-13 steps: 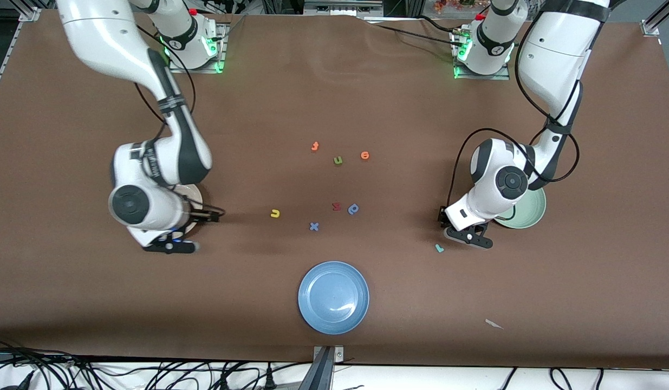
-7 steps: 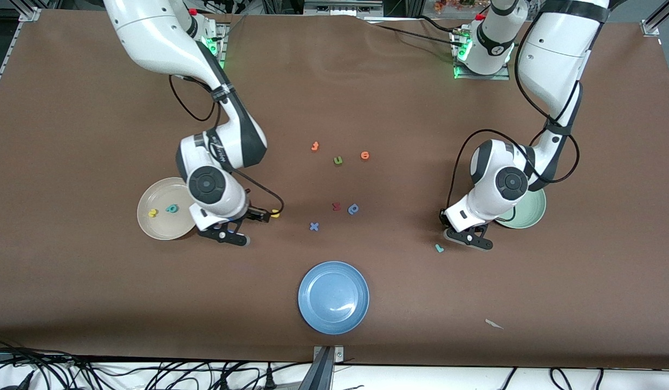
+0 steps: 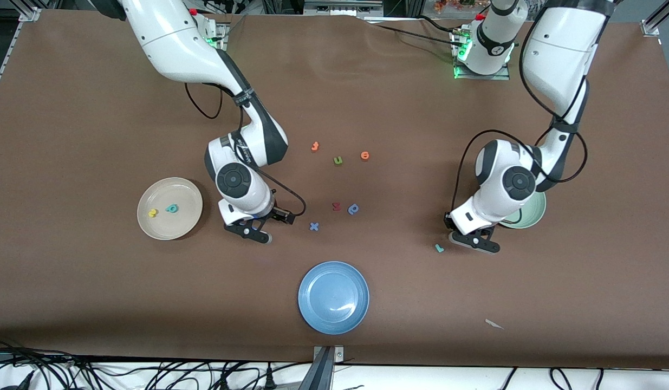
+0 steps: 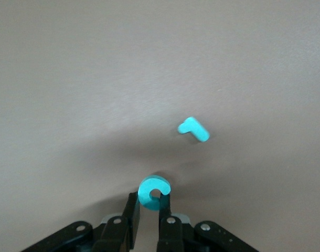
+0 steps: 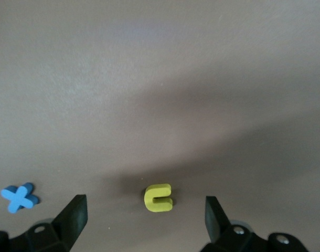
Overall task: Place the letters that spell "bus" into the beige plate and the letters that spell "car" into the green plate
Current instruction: 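Put the u on the beige plate while the left gripper places the c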
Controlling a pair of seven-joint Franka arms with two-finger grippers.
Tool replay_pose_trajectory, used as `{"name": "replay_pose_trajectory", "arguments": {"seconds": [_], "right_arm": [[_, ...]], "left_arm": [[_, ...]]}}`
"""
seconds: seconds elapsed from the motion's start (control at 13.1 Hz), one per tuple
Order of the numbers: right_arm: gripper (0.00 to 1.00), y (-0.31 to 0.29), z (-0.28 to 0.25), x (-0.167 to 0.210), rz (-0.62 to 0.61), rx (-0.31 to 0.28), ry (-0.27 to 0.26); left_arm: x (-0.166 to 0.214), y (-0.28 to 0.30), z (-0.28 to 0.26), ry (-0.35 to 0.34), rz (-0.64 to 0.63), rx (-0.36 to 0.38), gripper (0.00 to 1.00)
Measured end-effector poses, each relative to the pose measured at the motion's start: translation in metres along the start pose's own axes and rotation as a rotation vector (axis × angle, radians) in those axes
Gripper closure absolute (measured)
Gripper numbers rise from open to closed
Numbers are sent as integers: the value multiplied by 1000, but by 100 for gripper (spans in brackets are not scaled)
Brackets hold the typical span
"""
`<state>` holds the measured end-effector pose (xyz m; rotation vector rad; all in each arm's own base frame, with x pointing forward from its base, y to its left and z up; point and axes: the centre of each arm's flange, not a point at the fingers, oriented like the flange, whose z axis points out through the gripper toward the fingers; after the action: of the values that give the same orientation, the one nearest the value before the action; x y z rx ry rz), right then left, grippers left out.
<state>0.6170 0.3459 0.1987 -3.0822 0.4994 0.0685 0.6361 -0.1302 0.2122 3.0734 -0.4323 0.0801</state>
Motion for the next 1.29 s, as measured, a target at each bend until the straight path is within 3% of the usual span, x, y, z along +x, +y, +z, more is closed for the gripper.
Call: {"name": "replay_pose_trajectory", "arguments": {"seconds": [0.3, 0.46, 0.53, 0.69, 0.91, 1.29], "right_arm": [[2, 1, 19, -5, -5, -22, -18], [16, 2, 21, -6, -10, -24, -20], [16, 2, 21, -6, -17, -24, -20], [34, 2, 21, -6, -30, -24, -20], [40, 2, 23, -6, -34, -25, -21], [60, 0, 21, -6, -39, -16, -14]], "left_arm": [[-22, -55, -53, -82, 42, 11, 81], [-51, -77, -50, -124, 54, 1, 81], [-68, -88, -45, -147, 58, -6, 81], [-99, -116, -42, -180, 70, -14, 81], [-122, -147, -46, -189, 94, -17, 78], [-120, -143, -48, -184, 105, -15, 26]]}}
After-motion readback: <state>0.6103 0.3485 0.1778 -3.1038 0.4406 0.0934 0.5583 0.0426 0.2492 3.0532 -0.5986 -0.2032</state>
